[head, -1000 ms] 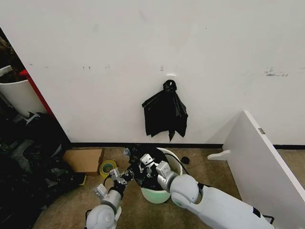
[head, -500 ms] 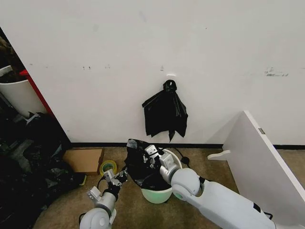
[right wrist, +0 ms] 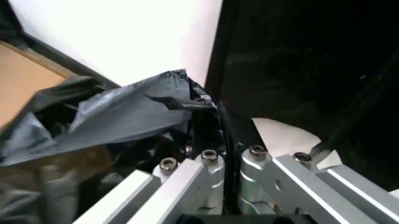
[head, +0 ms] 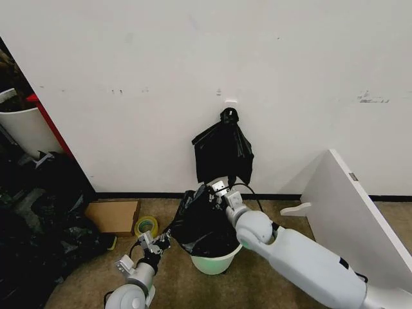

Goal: Place the garbage bag over the trash bin.

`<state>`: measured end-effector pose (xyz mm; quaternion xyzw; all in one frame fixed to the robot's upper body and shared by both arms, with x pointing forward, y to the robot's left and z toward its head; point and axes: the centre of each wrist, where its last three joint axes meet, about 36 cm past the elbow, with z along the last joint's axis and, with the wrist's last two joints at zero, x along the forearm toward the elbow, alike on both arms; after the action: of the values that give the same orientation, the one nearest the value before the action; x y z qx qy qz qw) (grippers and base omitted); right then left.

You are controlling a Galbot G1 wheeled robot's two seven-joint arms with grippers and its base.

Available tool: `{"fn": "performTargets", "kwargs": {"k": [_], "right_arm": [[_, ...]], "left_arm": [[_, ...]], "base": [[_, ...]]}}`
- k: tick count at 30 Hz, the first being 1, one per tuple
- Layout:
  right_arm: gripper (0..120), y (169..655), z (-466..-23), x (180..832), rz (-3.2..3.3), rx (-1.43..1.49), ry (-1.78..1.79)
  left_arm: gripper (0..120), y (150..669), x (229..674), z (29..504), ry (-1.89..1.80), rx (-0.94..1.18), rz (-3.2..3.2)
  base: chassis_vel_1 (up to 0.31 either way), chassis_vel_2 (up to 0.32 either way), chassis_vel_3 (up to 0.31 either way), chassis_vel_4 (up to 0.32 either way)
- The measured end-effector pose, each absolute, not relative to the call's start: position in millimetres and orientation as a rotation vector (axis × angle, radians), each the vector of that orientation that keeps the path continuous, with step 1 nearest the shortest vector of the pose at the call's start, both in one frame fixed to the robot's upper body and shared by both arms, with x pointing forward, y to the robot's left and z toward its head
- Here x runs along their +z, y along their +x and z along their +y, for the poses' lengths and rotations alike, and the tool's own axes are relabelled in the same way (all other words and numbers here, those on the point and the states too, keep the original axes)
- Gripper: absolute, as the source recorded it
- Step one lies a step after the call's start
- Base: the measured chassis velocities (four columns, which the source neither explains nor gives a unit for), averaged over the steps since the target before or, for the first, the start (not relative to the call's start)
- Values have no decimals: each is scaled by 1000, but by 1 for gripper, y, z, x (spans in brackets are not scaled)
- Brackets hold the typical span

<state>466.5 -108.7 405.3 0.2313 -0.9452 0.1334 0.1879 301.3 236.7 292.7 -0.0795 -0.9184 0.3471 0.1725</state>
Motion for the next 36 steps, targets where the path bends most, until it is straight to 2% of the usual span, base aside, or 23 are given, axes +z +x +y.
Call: {"fn": "performTargets", "kwargs": {"k": [16, 21, 26, 28, 29, 34, 36], "right_arm": [[0, 491, -110, 382, -2656, 444, 589], [0, 482, -111, 384, -2687, 439, 611], [18, 454, -119, 392, -2702, 456, 667], [30, 438, -125, 398, -2711, 470, 697], [30, 438, -125, 398, -2711, 470, 697], [50, 417, -129, 414, -2734, 469, 761], [53, 414, -129, 417, -2737, 467, 768]], "left_arm": [[0, 288, 301, 245, -211, 975, -2617], [0, 289, 297, 248, -175, 985, -2615], [0, 297, 296, 243, -158, 1007, -2618], [0, 299, 297, 242, -150, 1013, -2619], [0, 299, 297, 242, -150, 1013, -2619], [22, 294, 305, 245, -142, 1011, -2618], [25, 293, 307, 245, -142, 1009, -2619]], "base": [[0, 0, 0, 0], [0, 0, 0, 0], [0, 0, 0, 0], [0, 0, 0, 0], [0, 0, 0, 0], [0, 0, 0, 0], [0, 0, 0, 0]]}}
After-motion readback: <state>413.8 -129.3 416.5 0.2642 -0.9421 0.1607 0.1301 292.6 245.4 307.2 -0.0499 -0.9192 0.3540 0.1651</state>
